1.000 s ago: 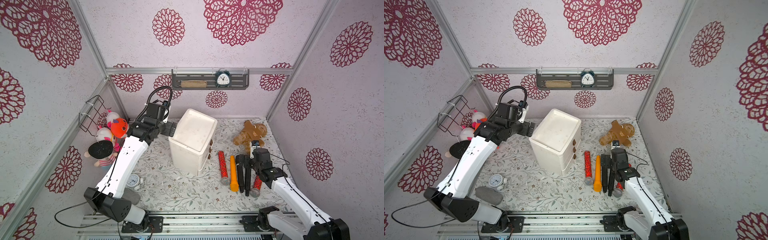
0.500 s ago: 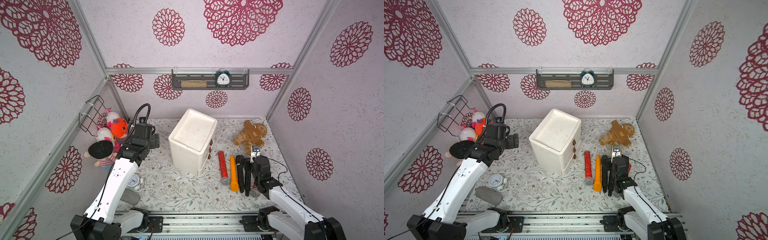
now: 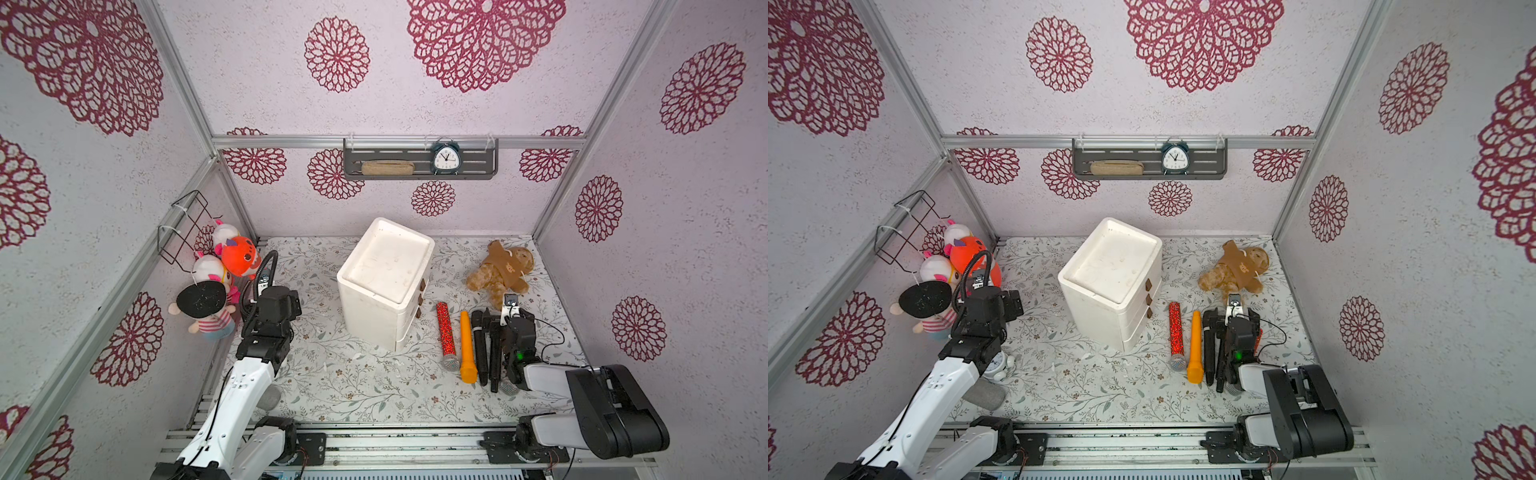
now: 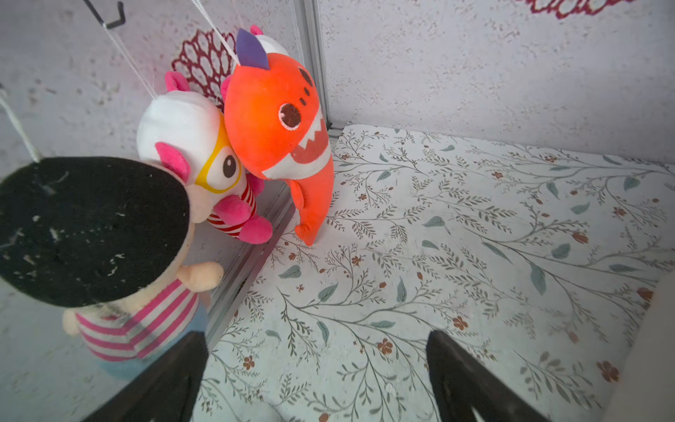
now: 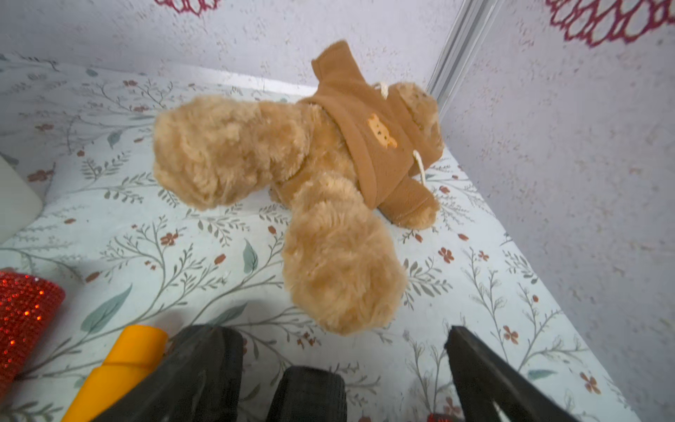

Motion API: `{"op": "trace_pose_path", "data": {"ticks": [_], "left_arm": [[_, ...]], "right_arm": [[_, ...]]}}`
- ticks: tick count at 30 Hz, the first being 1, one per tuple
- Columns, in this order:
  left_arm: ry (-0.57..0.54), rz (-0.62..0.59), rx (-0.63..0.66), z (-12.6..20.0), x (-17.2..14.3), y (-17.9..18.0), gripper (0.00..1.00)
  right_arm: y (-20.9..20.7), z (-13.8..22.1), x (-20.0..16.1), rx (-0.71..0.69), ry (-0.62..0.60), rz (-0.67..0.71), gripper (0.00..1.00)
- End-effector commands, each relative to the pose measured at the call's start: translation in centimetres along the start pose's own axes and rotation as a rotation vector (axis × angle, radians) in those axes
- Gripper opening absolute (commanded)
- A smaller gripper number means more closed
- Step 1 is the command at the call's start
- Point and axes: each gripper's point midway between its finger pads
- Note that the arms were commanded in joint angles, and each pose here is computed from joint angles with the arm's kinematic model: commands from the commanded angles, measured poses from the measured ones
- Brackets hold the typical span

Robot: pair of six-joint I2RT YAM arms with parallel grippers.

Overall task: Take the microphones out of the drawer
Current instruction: Reset both arms

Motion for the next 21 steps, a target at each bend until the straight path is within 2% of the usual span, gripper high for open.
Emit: {"op": "trace_pose_path", "data": {"ticks": [1, 7, 13, 16, 21], "left_arm": [[-0.143, 0.07, -0.007, -1.1, 1.0, -0.4, 0.97], [-0.158, 0.101, 0.006, -4.3, -1.8, -1.0, 0.97], [-0.225, 0.096, -0.003, -7.0, -1.7, -2.7, 0.97], [-0.221, 0.056, -0.032, -8.1, -1.6, -3.6, 0.97], [-0.287, 0.077, -0.021, -8.9, -2.7, -3.9, 0.97]], "right_arm": [[0.7, 0.0, 3.1, 0.04, -0.131, -0.014, 0.99], [0.6, 0.5, 2.7, 0.063, -0.173, -0.026, 0.99], [0.5, 0.7, 2.6, 0.066, -0.182, -0.029, 0.99], [0.2, 0.7, 2.6, 0.051, -0.188, -0.041, 0.99], [-0.3, 1.2, 2.4, 0.047, -0.22, -0.058, 0.99]]}}
Point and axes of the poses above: each gripper's point midway between its finger pads, its own z axis back along the fingers, its own y axis along the line the jaws close on, x = y × z, and after that the axes turned 15 degrees about -z, right-handed
